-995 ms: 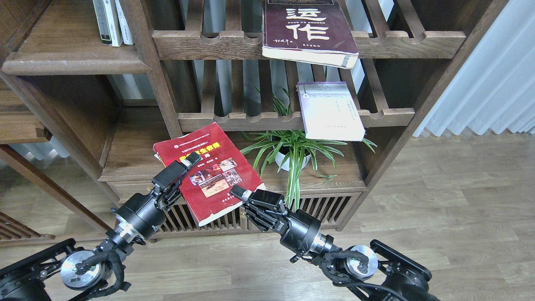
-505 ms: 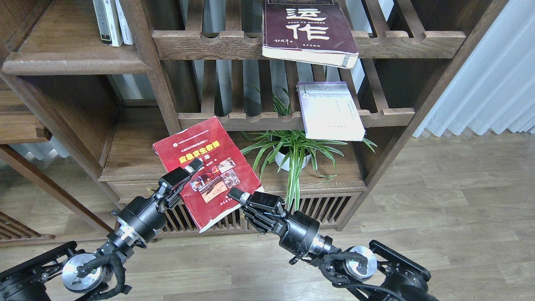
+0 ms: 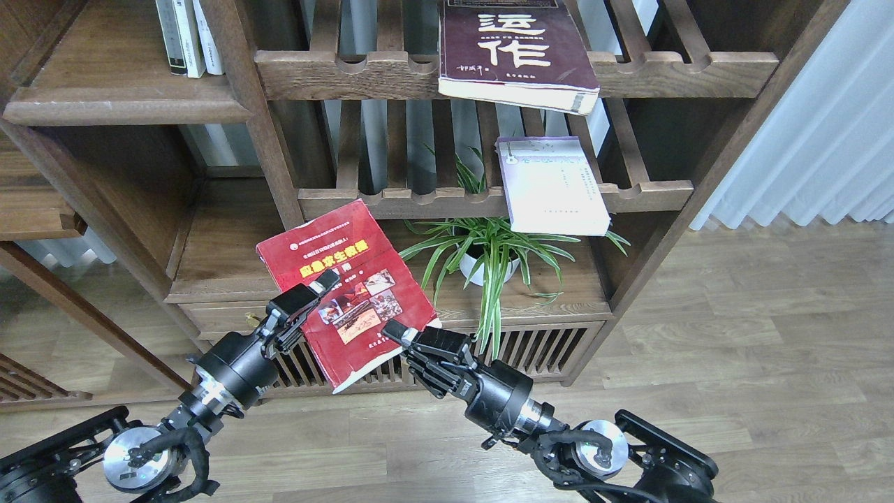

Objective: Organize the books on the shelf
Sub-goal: 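Hold the red book with both grippers and grip it with the left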

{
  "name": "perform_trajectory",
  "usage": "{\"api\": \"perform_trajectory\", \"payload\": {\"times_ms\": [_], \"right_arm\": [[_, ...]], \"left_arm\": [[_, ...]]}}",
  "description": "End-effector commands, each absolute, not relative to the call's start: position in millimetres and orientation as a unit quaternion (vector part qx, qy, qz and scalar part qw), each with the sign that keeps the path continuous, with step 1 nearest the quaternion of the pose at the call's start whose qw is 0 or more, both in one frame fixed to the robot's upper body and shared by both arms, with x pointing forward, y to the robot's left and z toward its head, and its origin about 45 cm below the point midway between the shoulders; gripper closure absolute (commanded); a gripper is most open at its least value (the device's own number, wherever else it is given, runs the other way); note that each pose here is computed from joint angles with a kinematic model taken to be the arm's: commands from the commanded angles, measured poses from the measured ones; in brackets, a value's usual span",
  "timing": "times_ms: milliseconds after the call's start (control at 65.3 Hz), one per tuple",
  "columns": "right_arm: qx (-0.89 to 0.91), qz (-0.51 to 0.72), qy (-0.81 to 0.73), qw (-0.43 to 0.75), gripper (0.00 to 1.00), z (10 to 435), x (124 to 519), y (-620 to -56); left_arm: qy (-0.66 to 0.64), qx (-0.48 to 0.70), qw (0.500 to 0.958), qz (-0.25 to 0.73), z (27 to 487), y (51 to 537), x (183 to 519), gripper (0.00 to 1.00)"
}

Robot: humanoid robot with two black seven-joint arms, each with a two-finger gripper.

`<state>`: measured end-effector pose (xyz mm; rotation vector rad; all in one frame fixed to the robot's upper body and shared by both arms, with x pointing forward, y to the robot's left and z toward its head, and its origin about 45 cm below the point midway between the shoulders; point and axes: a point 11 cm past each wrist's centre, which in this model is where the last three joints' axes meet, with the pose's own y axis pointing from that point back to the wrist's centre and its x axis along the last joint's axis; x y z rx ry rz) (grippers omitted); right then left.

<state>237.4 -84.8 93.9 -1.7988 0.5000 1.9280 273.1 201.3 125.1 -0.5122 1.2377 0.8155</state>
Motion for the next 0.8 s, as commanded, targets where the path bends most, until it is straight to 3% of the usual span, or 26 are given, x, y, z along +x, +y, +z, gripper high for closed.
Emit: {"api": "perform_trajectory", "payload": {"times_ms": [0, 77, 107, 214, 429, 521, 628, 689, 781], "right_arm": [[-0.65, 0.696, 0.194, 0.235, 0.44, 93, 241, -89], [-0.649, 0.695, 0.196, 0.24, 0.58, 94, 242, -91], [-0.647, 0.695, 0.196, 0.245, 0.71, 95, 242, -91], [-0.641, 0.698, 0.198, 0.249, 0.96, 93, 241, -90], [-0.639, 0.703, 0.184, 0.254, 0.95, 97, 239, -75], [-0.643, 0.702, 0.187, 0.242, 0.74, 92, 236, -77], [-0.65, 0.698, 0.192, 0.233, 0.67, 90, 236, -79], [-0.653, 0.695, 0.197, 0.227, 0.56, 87, 235, -81], [-0.655, 0.693, 0.202, 0.225, 0.53, 85, 237, -84]], "left_arm": [[0.556, -0.23, 0.708, 0.369, 125, 203, 273, 0.9], [0.556, -0.229, 0.709, 0.369, 125, 203, 273, 0.9], [0.555, -0.228, 0.71, 0.368, 125, 203, 273, 0.89], [0.554, -0.225, 0.713, 0.367, 124, 202, 272, 0.89], [0.556, -0.222, 0.711, 0.368, 121, 201, 268, 0.88], [0.556, -0.221, 0.711, 0.368, 120, 201, 267, 0.87], [0.557, -0.221, 0.711, 0.369, 120, 201, 267, 0.86], [0.557, -0.22, 0.71, 0.37, 119, 202, 266, 0.86], [0.558, -0.22, 0.71, 0.37, 118, 202, 265, 0.86]]}}
